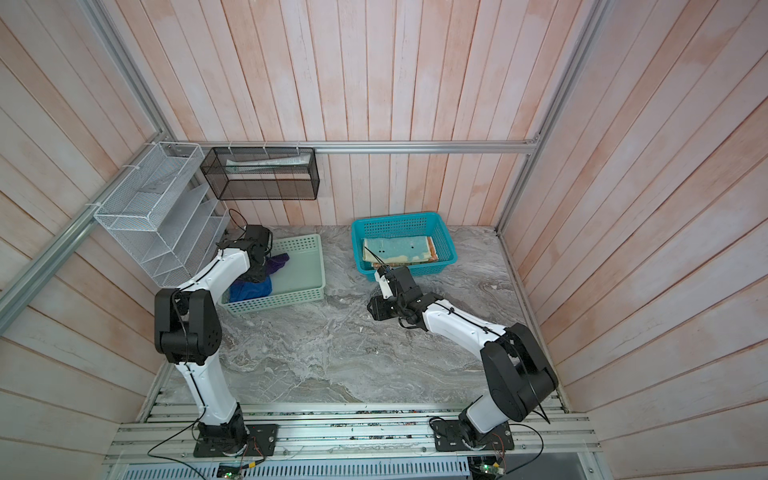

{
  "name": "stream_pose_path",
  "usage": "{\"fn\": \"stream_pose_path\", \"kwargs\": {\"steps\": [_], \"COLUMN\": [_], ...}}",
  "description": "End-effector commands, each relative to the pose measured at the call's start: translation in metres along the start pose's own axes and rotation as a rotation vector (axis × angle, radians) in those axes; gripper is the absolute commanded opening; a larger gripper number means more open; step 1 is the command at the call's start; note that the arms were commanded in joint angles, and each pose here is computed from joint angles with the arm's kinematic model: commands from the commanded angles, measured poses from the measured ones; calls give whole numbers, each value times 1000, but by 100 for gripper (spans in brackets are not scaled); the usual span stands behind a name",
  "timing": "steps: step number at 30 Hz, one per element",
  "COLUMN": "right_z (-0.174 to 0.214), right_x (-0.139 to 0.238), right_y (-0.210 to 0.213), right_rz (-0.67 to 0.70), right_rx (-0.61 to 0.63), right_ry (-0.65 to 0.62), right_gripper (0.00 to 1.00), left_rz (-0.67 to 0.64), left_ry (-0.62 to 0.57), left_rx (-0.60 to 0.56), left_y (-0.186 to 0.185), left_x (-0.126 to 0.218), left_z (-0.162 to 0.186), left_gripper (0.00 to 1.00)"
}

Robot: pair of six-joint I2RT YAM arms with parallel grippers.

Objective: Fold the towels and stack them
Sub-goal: 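Grasp the purple towel in the green basket with the left gripper while the right returns, then lift the purple towel out and drop it on the table with the left gripper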

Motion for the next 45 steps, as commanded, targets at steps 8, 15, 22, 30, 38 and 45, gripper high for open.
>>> {"fn": "stream_pose_path", "kwargs": {"steps": [8,15,22,30,38,45], "right_z": [4,6,8,8,-3,-11], "right_x": [3,0,1,-5,-1,18], "right_y": [4,5,5,9,19,22], "right_rz": [-3,-1,7,3,14,18], "right_rx": [-1,2,9,7,36,42], "right_ry": [9,26,35,45,50,-24], "right_gripper": [52,52,52,52,52,51], "left_rz": [248,272,285,364,454,492], "left_ry": [-178,-218,-156,-44,-13,-289], "left_rx": [26,16,214,238,299,317], "left_y": [-7,-25,-3,-24,-36,15], "left_x": [69,76,43,-10,-21,87], "left_z": [-23,-28,-23,-21,-18,-58], "left_gripper": [0,53,59,63,12,0]}}
Point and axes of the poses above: each gripper's point midway between its finger pads, its own x axis back along the fingers, its own y axis along the line the jaws close on, z = x × y, the point moved 6 cm from there along x, back along the fingers, and after that the axes turned 7 degrees about -x, right-handed, at the moved point
